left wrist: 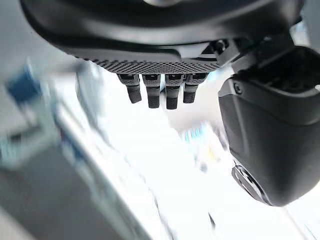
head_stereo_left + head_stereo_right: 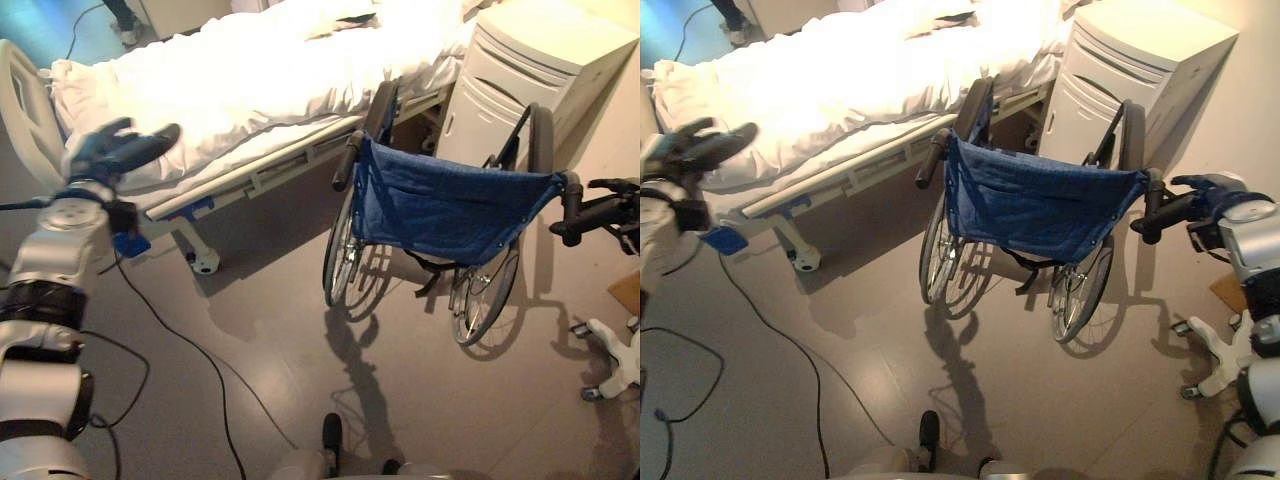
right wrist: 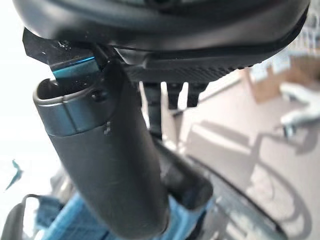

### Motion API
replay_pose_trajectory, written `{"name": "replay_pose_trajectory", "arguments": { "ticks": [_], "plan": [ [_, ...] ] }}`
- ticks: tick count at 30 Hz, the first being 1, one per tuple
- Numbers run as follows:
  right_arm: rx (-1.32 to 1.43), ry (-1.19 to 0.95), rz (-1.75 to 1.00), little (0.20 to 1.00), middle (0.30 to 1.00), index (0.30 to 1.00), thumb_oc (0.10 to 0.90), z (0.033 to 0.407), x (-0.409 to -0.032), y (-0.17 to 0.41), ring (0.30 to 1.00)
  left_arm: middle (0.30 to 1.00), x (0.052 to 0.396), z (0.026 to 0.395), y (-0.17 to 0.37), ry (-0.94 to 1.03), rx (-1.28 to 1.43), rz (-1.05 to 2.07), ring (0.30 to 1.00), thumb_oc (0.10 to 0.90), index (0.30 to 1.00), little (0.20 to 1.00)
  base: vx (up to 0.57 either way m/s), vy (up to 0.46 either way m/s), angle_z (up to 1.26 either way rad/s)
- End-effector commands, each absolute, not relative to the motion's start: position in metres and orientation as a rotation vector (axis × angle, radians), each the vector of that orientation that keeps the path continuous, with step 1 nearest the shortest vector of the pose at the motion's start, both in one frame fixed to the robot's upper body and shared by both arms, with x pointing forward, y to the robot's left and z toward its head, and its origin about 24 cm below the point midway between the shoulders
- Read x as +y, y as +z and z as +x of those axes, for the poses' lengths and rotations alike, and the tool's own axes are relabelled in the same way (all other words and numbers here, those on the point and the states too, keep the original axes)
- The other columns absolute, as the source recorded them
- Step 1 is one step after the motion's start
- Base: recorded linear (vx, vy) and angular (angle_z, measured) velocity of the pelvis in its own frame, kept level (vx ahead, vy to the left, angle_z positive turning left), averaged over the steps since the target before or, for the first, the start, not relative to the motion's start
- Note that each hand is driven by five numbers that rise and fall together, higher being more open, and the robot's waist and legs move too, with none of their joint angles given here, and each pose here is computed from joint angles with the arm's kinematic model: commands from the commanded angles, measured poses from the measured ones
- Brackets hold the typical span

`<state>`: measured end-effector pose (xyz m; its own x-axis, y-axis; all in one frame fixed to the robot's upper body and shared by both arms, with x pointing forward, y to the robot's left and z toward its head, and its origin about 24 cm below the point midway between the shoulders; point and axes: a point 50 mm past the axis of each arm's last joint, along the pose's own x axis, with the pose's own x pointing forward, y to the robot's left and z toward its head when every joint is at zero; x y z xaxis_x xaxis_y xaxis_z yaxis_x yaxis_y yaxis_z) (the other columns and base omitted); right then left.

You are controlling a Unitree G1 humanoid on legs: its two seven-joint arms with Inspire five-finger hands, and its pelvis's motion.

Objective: Push the wheelchair next to the bed

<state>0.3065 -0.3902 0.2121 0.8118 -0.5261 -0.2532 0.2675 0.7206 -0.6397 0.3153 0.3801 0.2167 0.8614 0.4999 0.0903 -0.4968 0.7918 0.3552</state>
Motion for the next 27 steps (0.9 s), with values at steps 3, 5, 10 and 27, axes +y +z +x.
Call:
{"name": "replay_pose_trajectory", "arguments": {
  "ticks": [3,5,10,27],
  "plan": [
    [-0.316,-0.785,-0.609,0.9,0.9,0.9,0.8,0.255,-0.4,0.324,0.9,0.9,0.406,0.268,0.219,0.629,-0.094,0.519,0.9,0.8,0.9,0.9,-0.05,0.051,0.53],
    [-0.344,-0.832,-0.515,0.9,0.9,0.9,0.8,0.243,-0.411,0.308,0.9,0.9,0.402,0.264,0.192,0.599,-0.055,0.45,0.9,0.8,0.9,0.9,-0.05,0.06,0.43],
    [-0.384,-0.899,-0.123,0.9,0.9,0.9,0.8,0.228,-0.428,0.257,0.9,0.9,0.377,0.255,0.109,0.489,0.053,0.108,0.9,0.8,0.9,0.9,-0.07,0.033,0.36],
    [0.456,-0.669,0.252,0.9,0.9,0.9,0.8,0.195,-0.312,-0.06,0.9,0.9,0.322,0.178,-0.06,0.41,0.464,-0.191,0.9,0.8,0.9,0.9,-0.17,-0.147,-0.2]
  ]
}}
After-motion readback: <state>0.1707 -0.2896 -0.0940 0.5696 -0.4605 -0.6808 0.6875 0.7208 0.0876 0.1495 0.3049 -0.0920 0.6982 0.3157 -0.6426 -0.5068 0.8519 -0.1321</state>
